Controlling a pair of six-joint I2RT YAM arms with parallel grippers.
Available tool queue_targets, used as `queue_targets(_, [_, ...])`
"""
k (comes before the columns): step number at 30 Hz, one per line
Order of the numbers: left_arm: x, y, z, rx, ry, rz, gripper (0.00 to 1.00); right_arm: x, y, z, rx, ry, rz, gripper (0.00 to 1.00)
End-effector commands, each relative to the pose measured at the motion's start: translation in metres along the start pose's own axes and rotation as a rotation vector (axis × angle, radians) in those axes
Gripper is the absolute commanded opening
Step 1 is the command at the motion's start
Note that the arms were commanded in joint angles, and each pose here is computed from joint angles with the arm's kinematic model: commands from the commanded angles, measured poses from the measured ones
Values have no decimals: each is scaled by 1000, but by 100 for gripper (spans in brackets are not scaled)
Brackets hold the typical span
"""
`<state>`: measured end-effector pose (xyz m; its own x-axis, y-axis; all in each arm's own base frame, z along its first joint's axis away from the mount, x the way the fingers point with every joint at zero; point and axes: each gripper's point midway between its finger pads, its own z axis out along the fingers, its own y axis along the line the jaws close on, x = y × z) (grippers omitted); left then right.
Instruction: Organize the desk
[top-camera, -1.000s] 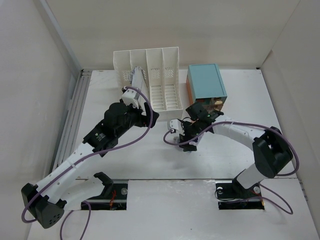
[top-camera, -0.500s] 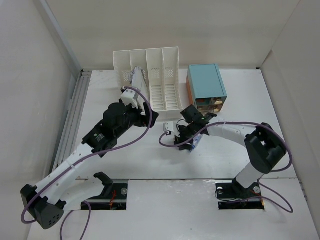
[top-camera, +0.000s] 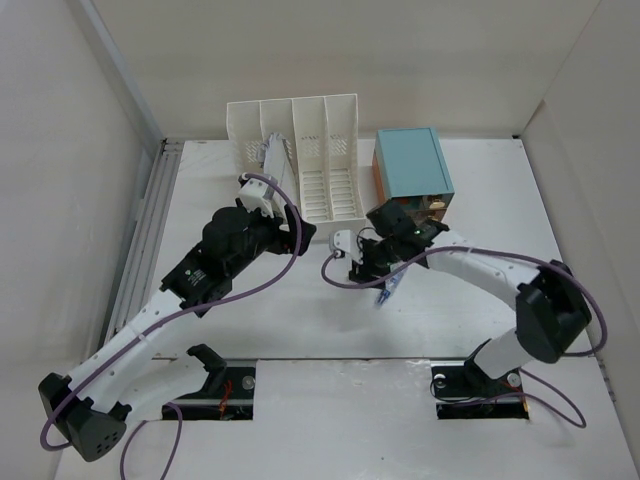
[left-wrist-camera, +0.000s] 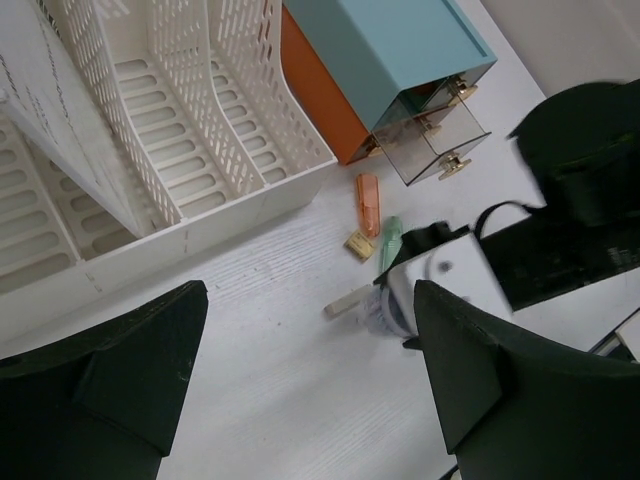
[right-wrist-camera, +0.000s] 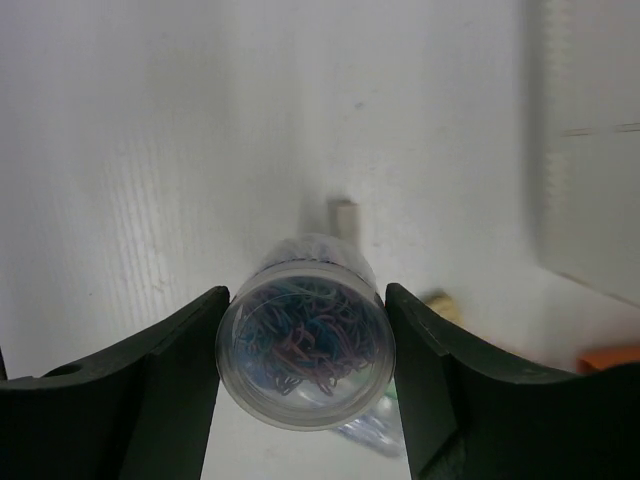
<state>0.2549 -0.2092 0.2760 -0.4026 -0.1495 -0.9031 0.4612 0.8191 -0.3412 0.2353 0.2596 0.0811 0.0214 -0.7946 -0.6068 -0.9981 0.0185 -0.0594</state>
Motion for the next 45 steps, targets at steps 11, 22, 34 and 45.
queue_targets(11, [-12, -4, -3, 22, -54, 6, 82, -60, -136, -160, 823, -184, 237, 0])
queue_targets(22, [-10, -5, -1, 27, -42, 7, 82, -14, -170, -195, 1059, -169, 451, 0])
queue_targets(34, [-10, -5, -1, 27, -42, 7, 82, 14, -164, -165, 935, -59, 518, 0])
queue_targets(45, [-10, -5, -1, 27, -42, 7, 82, 15, -159, -155, 839, -44, 532, 63])
